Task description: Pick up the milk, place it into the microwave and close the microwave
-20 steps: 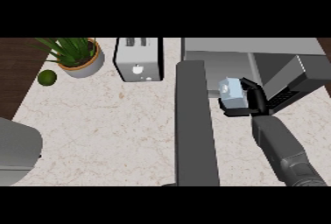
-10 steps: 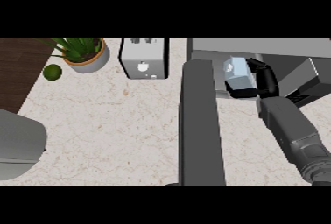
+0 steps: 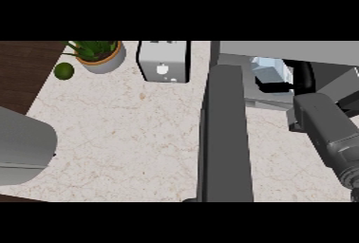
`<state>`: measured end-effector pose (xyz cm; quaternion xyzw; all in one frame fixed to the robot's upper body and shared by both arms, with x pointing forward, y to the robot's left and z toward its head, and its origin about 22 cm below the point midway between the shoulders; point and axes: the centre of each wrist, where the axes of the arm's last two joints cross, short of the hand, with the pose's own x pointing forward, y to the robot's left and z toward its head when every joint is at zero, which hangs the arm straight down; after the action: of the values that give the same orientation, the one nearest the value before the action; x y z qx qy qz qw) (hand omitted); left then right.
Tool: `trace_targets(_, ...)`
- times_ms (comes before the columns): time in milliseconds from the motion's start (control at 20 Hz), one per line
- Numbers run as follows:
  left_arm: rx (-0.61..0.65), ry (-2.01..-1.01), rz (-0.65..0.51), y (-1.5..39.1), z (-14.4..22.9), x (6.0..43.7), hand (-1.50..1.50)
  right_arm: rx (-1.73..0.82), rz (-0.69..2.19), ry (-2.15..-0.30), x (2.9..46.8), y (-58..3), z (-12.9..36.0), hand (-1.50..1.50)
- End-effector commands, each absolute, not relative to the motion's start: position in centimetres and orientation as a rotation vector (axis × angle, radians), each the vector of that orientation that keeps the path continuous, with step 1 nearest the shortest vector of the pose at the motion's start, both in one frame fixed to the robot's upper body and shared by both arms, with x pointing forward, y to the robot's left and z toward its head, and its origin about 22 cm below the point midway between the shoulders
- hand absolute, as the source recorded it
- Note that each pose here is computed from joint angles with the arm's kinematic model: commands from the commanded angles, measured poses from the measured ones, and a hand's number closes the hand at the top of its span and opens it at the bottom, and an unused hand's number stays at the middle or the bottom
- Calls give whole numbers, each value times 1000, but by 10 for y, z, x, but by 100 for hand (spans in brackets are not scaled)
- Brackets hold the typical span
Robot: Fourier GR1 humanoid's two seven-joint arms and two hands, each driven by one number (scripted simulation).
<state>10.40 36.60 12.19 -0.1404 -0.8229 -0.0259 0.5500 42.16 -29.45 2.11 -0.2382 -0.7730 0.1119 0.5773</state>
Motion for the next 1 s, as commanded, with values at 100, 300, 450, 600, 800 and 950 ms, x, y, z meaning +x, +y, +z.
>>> trace_targets(100,-335,-1968,-81,369,126,114,-150,-648,251,-1797,426,-310,38,150)
trace_targets(300,-383,-1947,-83,364,120,121,-150,-695,223,-1802,430,-311,47,150)
trace_targets(450,-348,-1958,-117,368,129,120,-150,-712,199,-1796,429,-315,48,150)
trace_targets(600,-360,-1964,-118,369,127,124,-150,-726,198,-1788,429,-322,52,150)
trace_targets(800,-369,-1942,-117,370,124,124,-150,-738,182,-1792,430,-326,56,150)
trace_targets(950,-353,-1962,-127,367,129,127,-150,-748,182,-1797,425,-331,49,150)
